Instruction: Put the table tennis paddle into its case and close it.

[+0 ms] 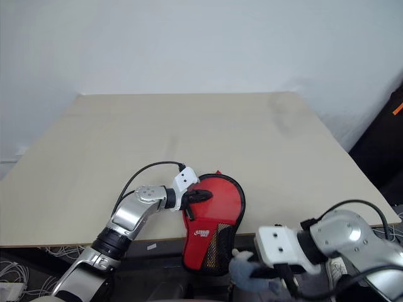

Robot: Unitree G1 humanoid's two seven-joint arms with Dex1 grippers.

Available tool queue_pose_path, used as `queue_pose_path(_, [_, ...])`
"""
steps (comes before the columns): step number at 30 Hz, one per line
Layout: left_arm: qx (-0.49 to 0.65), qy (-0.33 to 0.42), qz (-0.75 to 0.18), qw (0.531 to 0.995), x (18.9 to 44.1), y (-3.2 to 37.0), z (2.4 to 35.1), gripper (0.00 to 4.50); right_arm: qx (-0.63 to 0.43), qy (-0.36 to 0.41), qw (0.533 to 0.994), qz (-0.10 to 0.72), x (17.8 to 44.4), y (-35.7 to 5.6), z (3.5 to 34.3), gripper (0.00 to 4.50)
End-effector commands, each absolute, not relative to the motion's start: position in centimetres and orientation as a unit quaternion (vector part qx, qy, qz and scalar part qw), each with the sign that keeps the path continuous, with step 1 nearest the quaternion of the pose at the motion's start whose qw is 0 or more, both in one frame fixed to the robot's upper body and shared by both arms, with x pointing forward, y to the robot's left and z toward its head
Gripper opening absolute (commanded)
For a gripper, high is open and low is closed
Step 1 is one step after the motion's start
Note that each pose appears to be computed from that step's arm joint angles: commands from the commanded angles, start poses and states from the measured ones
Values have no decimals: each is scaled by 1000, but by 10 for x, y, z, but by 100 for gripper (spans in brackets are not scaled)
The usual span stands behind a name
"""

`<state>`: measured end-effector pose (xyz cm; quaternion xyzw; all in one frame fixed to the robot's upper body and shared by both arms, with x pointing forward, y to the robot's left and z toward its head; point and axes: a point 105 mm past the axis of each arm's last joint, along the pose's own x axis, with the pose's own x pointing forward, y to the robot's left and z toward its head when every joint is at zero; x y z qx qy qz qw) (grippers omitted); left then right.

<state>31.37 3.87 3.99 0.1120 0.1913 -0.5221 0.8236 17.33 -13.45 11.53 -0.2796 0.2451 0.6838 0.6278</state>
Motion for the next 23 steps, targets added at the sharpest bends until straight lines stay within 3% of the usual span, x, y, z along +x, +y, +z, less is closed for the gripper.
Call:
queue_pose_path(1, [112,195,-513,829,314,48,46,164,-260,228,664,663,199,-133,128,265])
queue_pose_path(6, [118,128,-481,859,328,68,93,337,-227,196,737,606,249,-129,148,442])
queue_pose_path(9, [128,95,-441,883,336,97,122,443,-209,184,789,547,287,-129,154,450])
queue_pose_path(16, [95,73,-402,908,318,156,159,447,-192,158,843,477,332,-125,161,450])
queue_pose_path(23, [69,120,-294,946,309,214,134,447,-164,145,873,435,360,-117,157,450])
